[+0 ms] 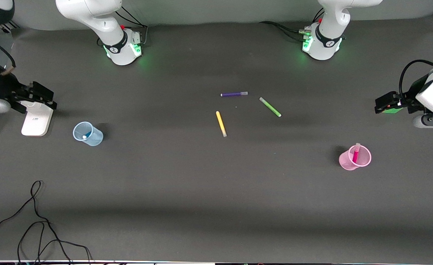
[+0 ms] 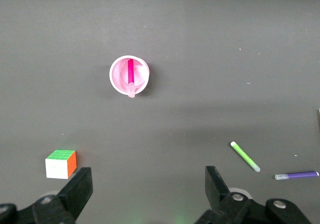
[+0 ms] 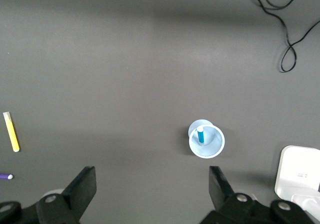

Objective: Place pink and blue markers in matching cups
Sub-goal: 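Open both grippers and lift them away from the cups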

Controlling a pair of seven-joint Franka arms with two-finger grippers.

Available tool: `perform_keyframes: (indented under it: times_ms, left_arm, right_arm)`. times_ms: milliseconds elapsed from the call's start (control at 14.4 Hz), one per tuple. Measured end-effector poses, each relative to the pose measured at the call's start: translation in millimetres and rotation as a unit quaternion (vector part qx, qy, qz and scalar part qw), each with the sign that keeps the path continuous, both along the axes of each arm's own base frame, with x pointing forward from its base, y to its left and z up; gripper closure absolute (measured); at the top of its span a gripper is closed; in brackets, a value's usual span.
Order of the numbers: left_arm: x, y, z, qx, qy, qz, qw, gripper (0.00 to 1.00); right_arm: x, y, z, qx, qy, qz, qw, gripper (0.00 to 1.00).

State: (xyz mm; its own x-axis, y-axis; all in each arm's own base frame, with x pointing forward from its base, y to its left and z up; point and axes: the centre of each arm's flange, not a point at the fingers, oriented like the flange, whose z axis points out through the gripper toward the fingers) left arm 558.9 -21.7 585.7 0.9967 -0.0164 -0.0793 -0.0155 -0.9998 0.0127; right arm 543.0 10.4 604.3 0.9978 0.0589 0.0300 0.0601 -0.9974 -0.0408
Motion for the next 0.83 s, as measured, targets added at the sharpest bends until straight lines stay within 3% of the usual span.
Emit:
perform_keyframes:
  times_ms: [208,347,833]
  left_arm:
    - [-2.6,0.5,4.0,0.000,-0.002,0.000,1.000,0.00]
    - [-2.7,0.5,3.0,0.000,-0.001,-0.003,1.000,0.00]
    - [-2.9,1.7,1.5,0.001,0.001,-0.007,1.000,0.00]
  right_arm:
    - [-0.6,7.6,-10.7,0.005,0.031,-0.041,0.999,0.00]
    - [-2.4,15.1,-11.4,0.001,0.037,-0.046,0.998,0.00]
    - [-5.4,13.8,20.8,-0.003,0.022,-0.048,0.999,0.00]
